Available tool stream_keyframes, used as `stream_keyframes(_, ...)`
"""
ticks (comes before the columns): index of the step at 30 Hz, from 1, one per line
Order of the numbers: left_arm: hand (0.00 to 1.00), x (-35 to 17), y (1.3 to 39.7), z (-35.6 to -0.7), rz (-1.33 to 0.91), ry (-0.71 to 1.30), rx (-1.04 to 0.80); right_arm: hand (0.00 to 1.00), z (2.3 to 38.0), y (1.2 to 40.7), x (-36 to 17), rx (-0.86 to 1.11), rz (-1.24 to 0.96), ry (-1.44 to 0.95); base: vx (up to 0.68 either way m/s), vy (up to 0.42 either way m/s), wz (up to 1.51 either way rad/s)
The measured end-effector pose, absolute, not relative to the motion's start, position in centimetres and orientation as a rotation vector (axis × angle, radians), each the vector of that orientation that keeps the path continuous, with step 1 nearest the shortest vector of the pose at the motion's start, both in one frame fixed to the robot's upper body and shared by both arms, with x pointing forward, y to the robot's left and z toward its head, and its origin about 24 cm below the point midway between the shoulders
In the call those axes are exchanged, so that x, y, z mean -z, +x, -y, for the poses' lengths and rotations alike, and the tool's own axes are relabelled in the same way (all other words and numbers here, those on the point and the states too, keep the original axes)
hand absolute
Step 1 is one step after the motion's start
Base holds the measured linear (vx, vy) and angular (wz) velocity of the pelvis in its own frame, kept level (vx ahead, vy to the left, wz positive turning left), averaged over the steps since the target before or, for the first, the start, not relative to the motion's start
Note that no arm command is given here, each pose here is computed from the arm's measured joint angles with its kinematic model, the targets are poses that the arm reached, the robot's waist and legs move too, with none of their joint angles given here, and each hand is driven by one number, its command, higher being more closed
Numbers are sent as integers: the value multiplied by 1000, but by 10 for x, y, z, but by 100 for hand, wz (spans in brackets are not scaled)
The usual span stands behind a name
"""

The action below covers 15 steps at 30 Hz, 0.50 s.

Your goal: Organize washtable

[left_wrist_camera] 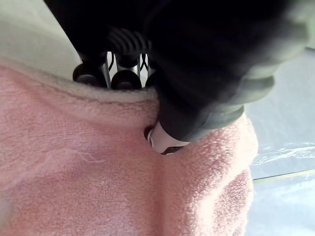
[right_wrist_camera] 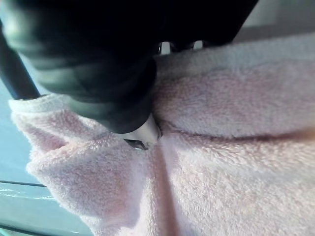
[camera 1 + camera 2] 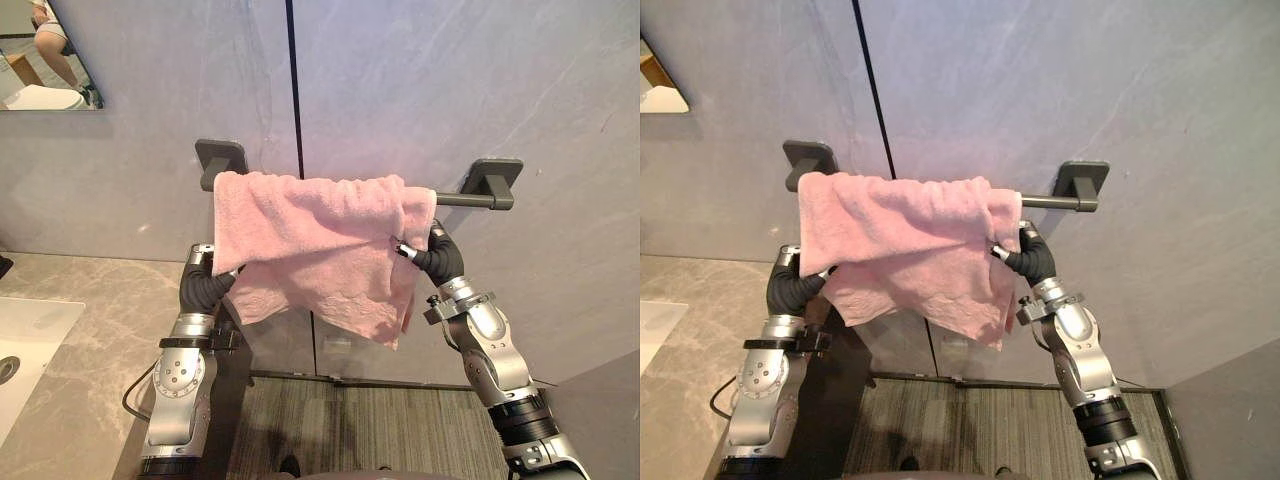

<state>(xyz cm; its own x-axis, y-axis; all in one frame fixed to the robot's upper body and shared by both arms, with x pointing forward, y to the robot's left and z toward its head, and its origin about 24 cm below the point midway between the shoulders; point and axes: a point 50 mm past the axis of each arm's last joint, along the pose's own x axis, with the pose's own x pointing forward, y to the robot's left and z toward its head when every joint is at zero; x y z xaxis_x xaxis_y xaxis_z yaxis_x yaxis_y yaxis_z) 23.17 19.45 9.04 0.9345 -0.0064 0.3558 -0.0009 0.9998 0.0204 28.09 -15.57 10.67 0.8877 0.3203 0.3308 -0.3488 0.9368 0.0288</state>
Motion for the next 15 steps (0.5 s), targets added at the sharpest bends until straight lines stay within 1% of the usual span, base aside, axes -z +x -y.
stream_keyframes(10, 100, -75, 238, -189, 302, -24, -5, 100, 160, 281, -107, -327, 331, 63, 0, 0, 0)
stream_keyframes(15, 100, -57, 240, -185, 228, -47, -12, 100, 158, 281, -105, -324, 331, 56, 0, 0, 0)
